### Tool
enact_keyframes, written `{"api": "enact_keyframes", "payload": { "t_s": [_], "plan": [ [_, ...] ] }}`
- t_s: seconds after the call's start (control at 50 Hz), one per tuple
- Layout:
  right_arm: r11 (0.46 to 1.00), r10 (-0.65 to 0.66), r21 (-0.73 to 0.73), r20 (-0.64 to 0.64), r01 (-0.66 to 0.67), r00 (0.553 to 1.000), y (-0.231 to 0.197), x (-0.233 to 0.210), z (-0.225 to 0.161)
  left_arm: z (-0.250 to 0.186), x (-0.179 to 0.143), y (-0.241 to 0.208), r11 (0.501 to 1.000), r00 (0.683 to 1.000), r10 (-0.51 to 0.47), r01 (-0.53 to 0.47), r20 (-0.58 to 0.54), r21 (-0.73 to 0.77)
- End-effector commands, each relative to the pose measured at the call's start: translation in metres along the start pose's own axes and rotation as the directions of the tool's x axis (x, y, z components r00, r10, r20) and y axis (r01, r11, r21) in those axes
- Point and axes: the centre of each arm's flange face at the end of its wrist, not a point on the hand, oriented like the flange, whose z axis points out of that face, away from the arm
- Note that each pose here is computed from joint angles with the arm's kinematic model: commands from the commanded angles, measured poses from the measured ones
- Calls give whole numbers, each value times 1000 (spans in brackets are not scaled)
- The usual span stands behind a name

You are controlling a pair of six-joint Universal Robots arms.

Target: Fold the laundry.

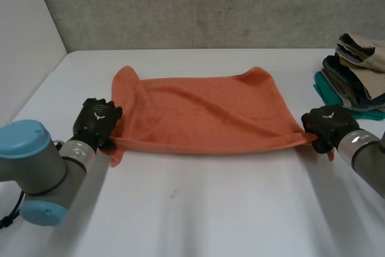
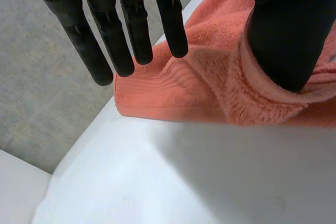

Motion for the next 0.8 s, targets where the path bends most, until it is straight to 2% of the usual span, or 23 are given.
{"api": "enact_keyframes", "payload": {
  "t_s": [0.02,0.06,0.08,0.16,0.2,0.28,0.42,0.54,0.64,0.66,0.72,0.8],
  "plan": [
    [1000,15,-3,-15,-15,1000,2,7,1,0,-10,9,987,986,-158,156,-50,-42],
    [1000,15,-4,-16,-15,1000,2,7,1,-1,-12,8,975,975,-216,213,-50,-58],
    [1000,15,-4,-15,-15,1000,2,7,1,-1,-14,6,960,960,-275,271,-47,-68],
    [1000,14,-2,-15,-14,1000,2,7,1,-2,-16,2,917,919,-392,386,-50,-101],
    [1000,13,-2,-15,-13,1000,2,7,1,-1,-17,0,906,908,-415,407,-50,-116],
    [1000,-11,18,-39,11,999,-9,13,-4,-5,-33,-21,917,918,-395,393,-27,-67],
    [981,-70,171,-140,94,988,-88,44,-68,-46,-84,-104,938,943,-330,323,32,128],
    [960,-158,197,-198,198,967,-143,63,-120,-92,-103,-156,942,963,-264,245,57,230],
    [951,-264,114,-193,289,945,-150,66,-135,-105,-101,-161,970,985,-162,147,66,196],
    [948,-280,97,-192,302,941,-149,66,-135,-104,-100,-158,980,991,-111,97,75,176],
    [939,-335,26,-166,344,927,-138,63,-121,-95,-91,-148,991,998,-36,28,55,129],
    [926,-376,-84,-102,368,921,-116,54,-89,-59,-66,-101,999,998,47,-48,-52,-20]
  ]
}}
